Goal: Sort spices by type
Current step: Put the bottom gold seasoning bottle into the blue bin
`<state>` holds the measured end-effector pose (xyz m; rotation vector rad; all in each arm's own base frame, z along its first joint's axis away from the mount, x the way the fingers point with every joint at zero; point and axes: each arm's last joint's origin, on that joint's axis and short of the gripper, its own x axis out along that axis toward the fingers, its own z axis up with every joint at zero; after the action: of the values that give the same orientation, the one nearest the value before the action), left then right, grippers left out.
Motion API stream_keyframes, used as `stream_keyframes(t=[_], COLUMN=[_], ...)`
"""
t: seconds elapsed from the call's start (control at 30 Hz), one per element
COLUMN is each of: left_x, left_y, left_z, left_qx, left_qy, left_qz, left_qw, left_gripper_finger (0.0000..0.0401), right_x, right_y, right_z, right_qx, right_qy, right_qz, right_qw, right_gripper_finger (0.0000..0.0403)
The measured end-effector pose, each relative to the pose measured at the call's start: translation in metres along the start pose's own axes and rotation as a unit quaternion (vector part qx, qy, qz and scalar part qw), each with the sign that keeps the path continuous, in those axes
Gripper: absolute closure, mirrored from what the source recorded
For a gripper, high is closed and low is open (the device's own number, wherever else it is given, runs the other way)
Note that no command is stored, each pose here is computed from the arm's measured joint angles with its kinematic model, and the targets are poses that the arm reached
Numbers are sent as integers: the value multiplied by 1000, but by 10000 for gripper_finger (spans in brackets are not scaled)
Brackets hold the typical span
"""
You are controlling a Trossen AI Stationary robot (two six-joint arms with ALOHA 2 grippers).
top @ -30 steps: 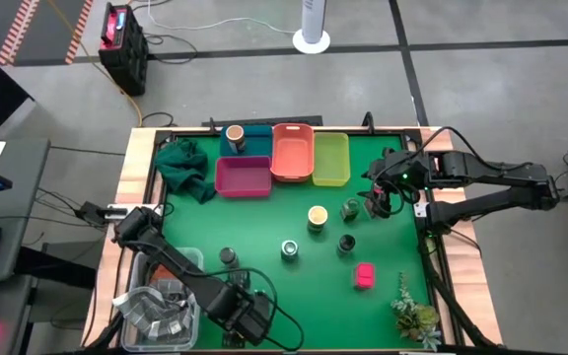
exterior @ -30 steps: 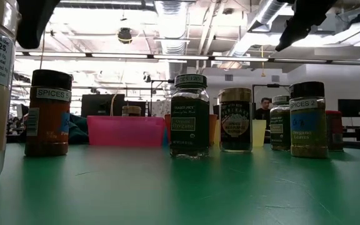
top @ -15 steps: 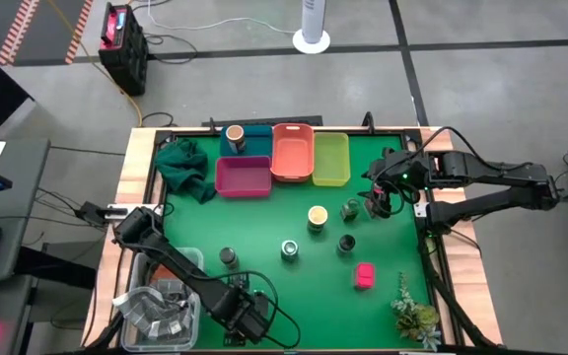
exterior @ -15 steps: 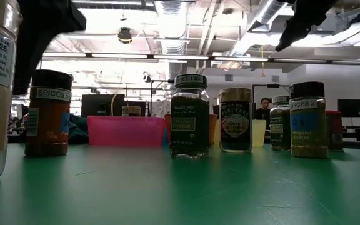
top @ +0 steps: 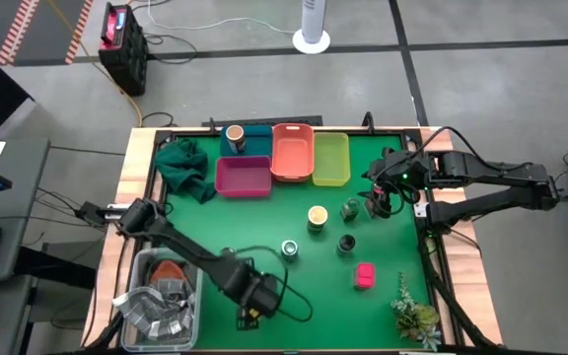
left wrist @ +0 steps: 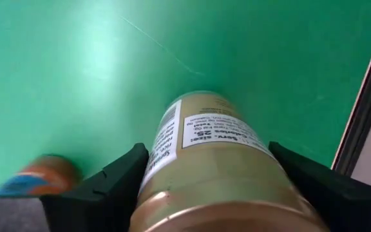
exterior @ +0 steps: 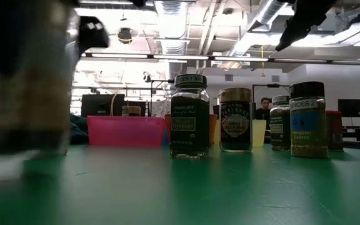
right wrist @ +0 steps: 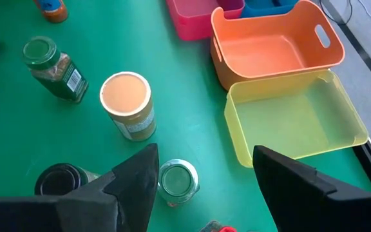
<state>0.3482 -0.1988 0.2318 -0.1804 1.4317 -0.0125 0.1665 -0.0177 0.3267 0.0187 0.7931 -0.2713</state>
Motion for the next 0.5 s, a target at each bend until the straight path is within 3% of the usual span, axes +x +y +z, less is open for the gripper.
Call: stream_keyframes(t=[0.13, 0.27, 0.5], left_x=[-30, -71, -119], left_y=[26, 68, 166], left_z=[19, 36, 32], left_qx=[-13, -48, -106], left_qy=[-16, -64, -69], left_qz=[-47, -66, -15], left_qw=[999, 995, 992], left_gripper_finger=[130, 130, 130], right_x=[0, 0, 0], right_y=[0, 0, 0], right_z=[0, 0, 1], right_qx=[0, 0, 8], right_qy=[1, 1, -3], right_qz=[0, 0, 0], right_qw=[1000, 1000, 1000], right_gripper_finger=[124, 124, 124])
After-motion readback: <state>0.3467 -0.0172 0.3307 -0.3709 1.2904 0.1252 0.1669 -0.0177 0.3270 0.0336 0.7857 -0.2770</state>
